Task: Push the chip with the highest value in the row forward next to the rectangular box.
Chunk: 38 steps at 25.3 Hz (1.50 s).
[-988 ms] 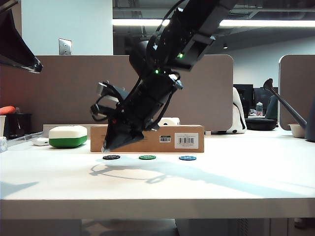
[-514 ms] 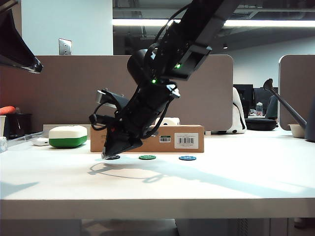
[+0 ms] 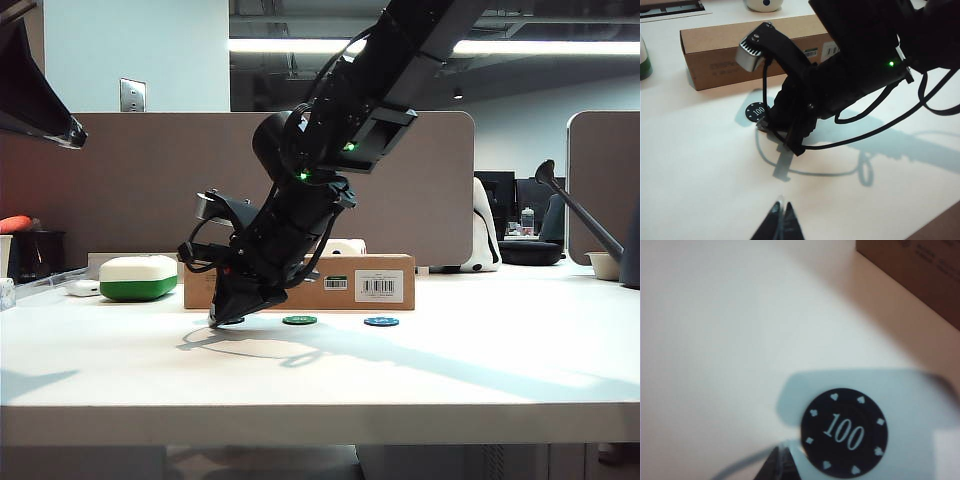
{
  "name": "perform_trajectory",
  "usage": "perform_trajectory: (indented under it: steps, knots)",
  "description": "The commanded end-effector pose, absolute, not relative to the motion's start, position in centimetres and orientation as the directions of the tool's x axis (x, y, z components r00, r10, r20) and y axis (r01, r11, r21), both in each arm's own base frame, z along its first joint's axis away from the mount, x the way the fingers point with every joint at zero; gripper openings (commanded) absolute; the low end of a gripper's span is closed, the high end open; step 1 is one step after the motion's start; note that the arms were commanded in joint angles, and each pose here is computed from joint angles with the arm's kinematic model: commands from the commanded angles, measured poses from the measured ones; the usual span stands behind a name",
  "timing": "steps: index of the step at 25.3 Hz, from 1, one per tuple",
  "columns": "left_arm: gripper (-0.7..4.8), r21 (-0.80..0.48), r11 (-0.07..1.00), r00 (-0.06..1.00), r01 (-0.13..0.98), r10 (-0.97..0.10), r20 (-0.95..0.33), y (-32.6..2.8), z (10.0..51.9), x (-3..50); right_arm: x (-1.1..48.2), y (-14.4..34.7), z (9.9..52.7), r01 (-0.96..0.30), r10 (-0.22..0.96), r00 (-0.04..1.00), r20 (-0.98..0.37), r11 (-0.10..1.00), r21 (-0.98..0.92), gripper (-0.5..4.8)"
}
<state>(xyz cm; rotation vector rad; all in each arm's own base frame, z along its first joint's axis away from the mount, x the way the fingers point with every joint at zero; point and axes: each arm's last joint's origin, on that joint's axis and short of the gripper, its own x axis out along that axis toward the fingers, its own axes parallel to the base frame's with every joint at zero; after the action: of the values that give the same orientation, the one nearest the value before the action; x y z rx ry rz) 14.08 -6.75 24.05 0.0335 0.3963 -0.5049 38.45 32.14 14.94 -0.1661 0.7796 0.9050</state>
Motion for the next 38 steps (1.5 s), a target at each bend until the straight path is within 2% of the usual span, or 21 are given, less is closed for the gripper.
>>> perform_trajectory:
  steps: [1, 18, 30, 38]
  knots:
    - [-0.05, -0.066, 0.875, 0.803, 0.479, -0.467, -0.369, -6.7, 24.1, 14.1, 38.6, 32.0, 14.5, -0.757, 0.626, 0.37, -0.687, 0.632, 0.168, -0.06]
    - [-0.05, -0.066, 0.875, 0.804, 0.479, -0.467, -0.368, -6.7, 24.2, 14.1, 39.0, 32.2, 13.2, -0.735, 0.59, 0.413, -0.694, 0.666, 0.129, -0.06]
    - [-0.05, -0.066, 0.876, 0.804, 0.479, -0.467, -0.369, -6.7, 24.1, 14.1, 39.2, 30.9, 12.8, -0.702, 0.547, 0.367, -0.752, 0.693, 0.162, -0.06]
    - [-0.05, -0.065, 0.875, 0.804, 0.479, -0.467, -0.369, -6.7, 24.1, 14.1, 39.6, 31.0, 13.1, -0.702, 0.562, 0.41, -0.718, 0.698, 0.145, -0.06]
